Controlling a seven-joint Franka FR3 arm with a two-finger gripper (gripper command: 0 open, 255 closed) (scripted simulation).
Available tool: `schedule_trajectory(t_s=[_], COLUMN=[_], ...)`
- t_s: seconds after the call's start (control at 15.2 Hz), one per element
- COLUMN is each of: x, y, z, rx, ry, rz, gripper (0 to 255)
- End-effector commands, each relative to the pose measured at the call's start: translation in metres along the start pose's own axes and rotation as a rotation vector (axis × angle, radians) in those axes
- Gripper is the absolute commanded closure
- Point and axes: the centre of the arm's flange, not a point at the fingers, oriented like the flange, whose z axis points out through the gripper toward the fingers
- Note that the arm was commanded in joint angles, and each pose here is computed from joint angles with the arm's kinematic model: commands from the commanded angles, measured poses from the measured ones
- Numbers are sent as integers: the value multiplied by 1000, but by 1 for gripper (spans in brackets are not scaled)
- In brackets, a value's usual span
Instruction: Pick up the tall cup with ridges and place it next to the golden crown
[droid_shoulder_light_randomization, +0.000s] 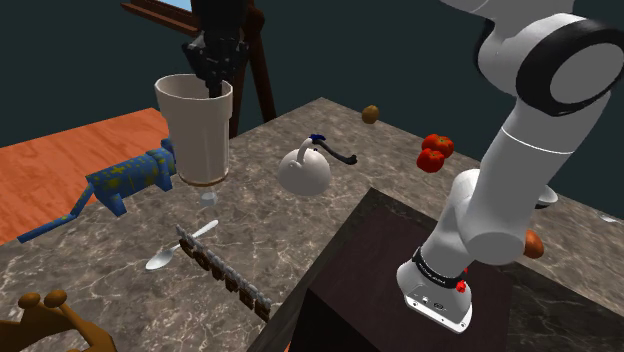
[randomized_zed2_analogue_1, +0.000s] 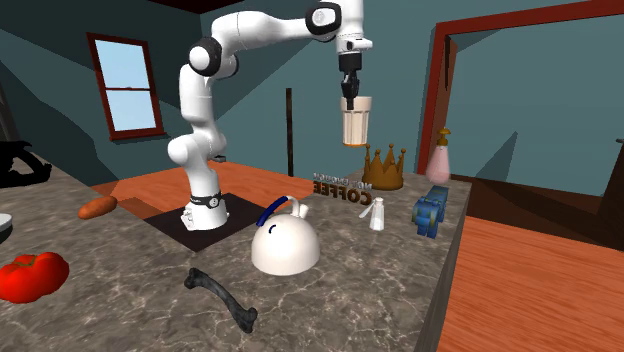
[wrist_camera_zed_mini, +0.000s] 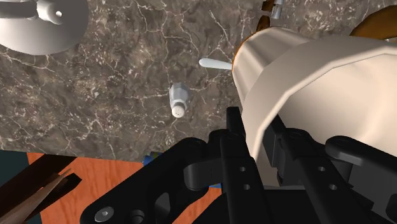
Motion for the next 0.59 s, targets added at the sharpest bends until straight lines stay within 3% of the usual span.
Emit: schedule_trajectory(t_s=[0.0, 0.53], x=[-10, -50], y=[-25, -123], z=[-1, 6], rx=[0, 0], ry=[1, 1], rz=[1, 1], gripper=[255, 255])
